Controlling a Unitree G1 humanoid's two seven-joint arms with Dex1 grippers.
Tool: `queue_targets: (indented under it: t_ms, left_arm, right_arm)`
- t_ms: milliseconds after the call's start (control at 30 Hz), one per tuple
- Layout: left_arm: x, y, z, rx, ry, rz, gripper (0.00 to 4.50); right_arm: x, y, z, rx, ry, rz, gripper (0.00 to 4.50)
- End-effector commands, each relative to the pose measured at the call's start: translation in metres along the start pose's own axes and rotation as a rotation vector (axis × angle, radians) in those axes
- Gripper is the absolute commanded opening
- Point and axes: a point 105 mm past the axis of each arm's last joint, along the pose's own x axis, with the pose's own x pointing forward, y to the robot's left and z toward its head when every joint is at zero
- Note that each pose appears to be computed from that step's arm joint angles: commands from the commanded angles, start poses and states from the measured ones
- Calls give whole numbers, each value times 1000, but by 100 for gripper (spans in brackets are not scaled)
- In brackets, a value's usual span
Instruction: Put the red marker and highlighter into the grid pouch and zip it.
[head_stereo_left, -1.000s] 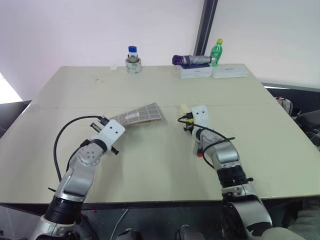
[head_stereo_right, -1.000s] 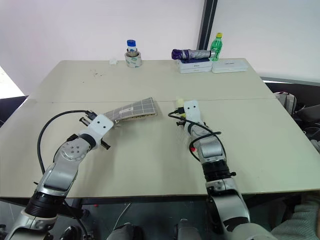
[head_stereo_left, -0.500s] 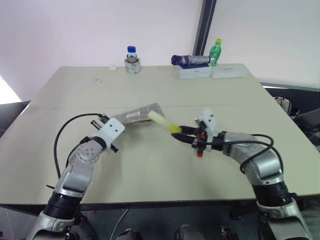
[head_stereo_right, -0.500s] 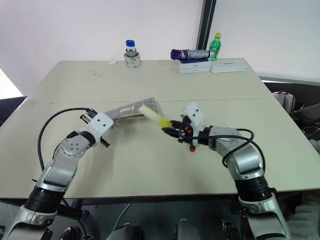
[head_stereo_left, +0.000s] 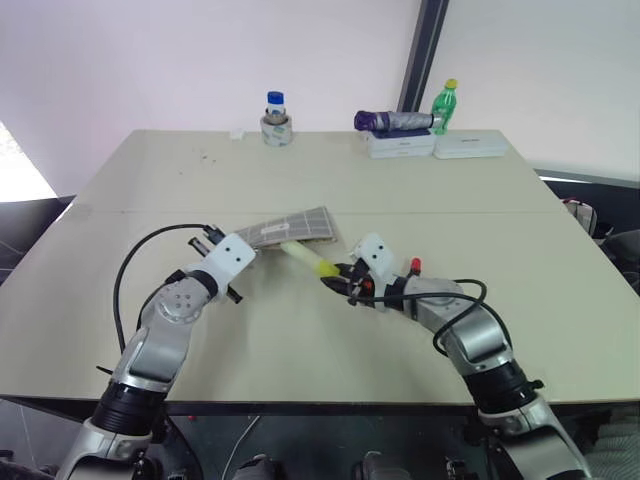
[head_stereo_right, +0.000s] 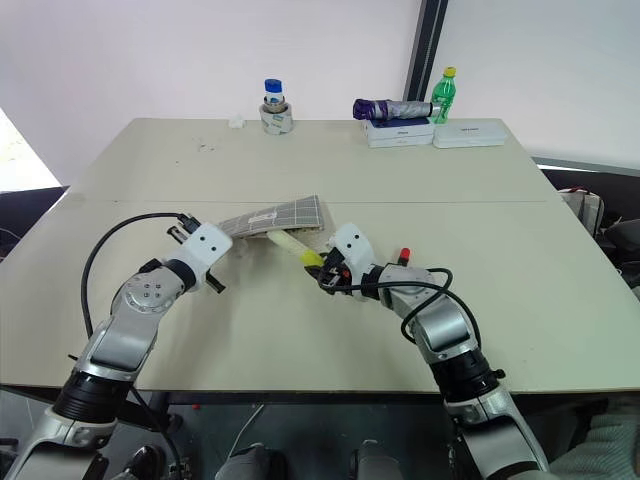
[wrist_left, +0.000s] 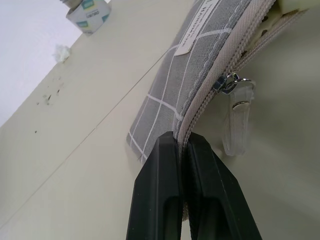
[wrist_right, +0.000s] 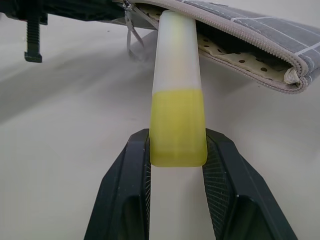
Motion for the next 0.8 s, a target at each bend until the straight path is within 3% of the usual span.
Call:
queue_targets:
  t_ms: [33, 267, 533, 800]
  left_arm:
    - [-3, 0, 25, 43, -99, 1, 0]
    - [-10, -13, 24, 121, -133, -66, 0]
    - [-10, -22, 34, 193, -186, -119, 0]
    - [-13, -28, 36, 205, -226, -195, 0]
  right_arm:
    - [1, -4, 14, 0, -49, -21, 87]
    - [8, -17, 26, -87, -4, -101, 87]
    - [18, 0, 20, -265, 86, -35, 87]
    - [21, 4, 32, -375, 89, -24, 87]
